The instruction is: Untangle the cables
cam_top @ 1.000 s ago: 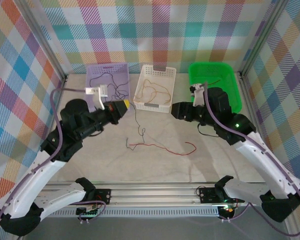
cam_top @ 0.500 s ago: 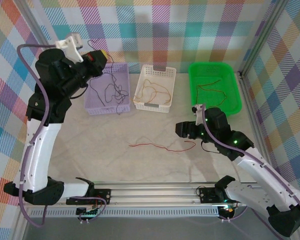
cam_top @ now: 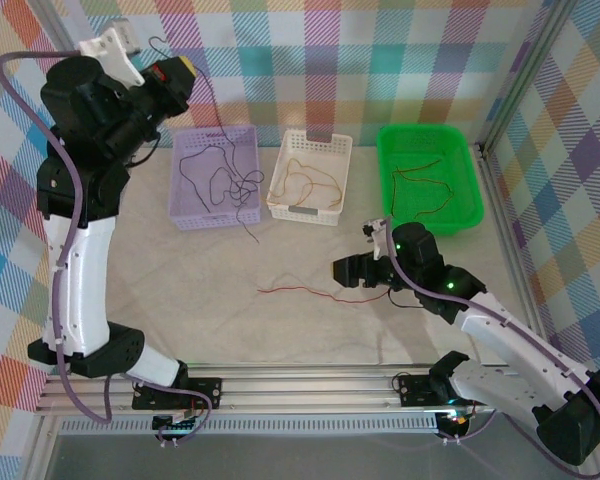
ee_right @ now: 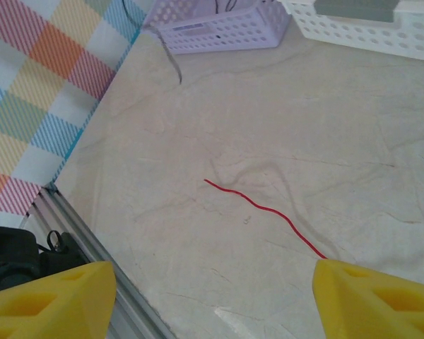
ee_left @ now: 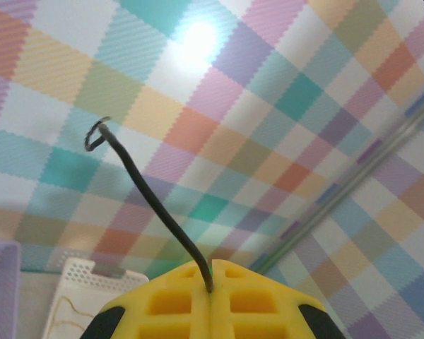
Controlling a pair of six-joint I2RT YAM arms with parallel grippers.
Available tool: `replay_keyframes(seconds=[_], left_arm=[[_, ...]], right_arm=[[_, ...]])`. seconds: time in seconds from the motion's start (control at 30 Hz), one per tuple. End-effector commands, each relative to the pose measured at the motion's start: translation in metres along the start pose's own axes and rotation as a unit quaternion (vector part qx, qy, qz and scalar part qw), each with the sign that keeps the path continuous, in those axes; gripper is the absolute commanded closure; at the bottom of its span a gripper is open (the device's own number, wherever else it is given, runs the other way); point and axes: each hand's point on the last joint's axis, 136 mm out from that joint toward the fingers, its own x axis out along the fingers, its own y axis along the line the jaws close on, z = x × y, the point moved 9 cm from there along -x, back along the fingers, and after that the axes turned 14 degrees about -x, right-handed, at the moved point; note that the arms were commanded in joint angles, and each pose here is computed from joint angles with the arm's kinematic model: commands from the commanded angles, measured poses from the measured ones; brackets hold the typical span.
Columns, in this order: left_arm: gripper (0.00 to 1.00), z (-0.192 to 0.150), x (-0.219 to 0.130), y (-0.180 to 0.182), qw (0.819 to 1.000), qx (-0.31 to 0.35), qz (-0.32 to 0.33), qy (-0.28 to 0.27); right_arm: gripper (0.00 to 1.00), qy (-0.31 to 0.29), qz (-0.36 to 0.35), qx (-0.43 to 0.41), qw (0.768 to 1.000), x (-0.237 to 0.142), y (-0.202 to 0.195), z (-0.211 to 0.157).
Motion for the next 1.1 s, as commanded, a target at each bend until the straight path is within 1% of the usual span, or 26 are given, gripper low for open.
replay_keyframes(seconds=[0.0, 0.03, 0.13, 0.37, 0.5, 0.63, 0.73, 0.8, 0.87, 0.97, 1.07], left_arm=[[1.0, 0.014, 0.002, 0.003, 0.999, 0.027, 0.021, -0.037], [1.0, 0.019, 0.004, 0.003, 0.998, 0.033, 0.025, -0.054], [1.0, 0.03, 0.013, 0.003, 0.995, 0.049, 0.03, -0.078], [1.0, 0.039, 0.047, 0.026, 0.994, 0.049, 0.043, -0.089], [1.0, 0.055, 0.069, 0.052, 0.994, 0.026, 0.044, -0.099], [1.0, 0.061, 0.099, 0.091, 0.995, -0.011, 0.059, -0.084], [1.0, 0.05, 0.124, 0.119, 0.995, -0.025, 0.081, -0.052], [1.0, 0.035, 0.143, 0.139, 0.994, -0.033, 0.103, -0.022], [1.0, 0.017, 0.16, 0.158, 0.99, -0.027, 0.137, 0.003], [1.0, -0.008, 0.179, 0.183, 0.985, -0.02, 0.171, 0.032], [1.0, -0.032, 0.188, 0.203, 0.98, -0.008, 0.196, 0.042]], right_arm=[[0.27, -0.006, 0.022, -0.022, 1.0, 0.005, 0.004, -0.001], [0.27, -0.003, 0.022, -0.023, 0.999, 0.006, 0.003, -0.002], [0.27, 0.007, 0.02, -0.024, 1.0, 0.007, 0.002, -0.009], [0.27, 0.016, 0.029, -0.019, 0.999, 0.007, 0.002, -0.02], [0.27, 0.026, 0.044, -0.022, 0.998, 0.011, 0.006, -0.023], [0.27, 0.043, 0.053, -0.027, 0.997, 0.017, 0.009, -0.029], [0.27, 0.052, 0.059, -0.028, 0.997, 0.022, 0.01, -0.033], [0.27, 0.055, 0.061, -0.029, 0.996, 0.028, 0.009, -0.034], [0.27, 0.063, 0.06, -0.029, 0.996, 0.036, 0.008, -0.036], [0.28, 0.077, 0.055, -0.035, 0.995, 0.048, 0.006, -0.037], [0.28, 0.088, 0.041, -0.041, 0.994, 0.058, 0.004, -0.037]])
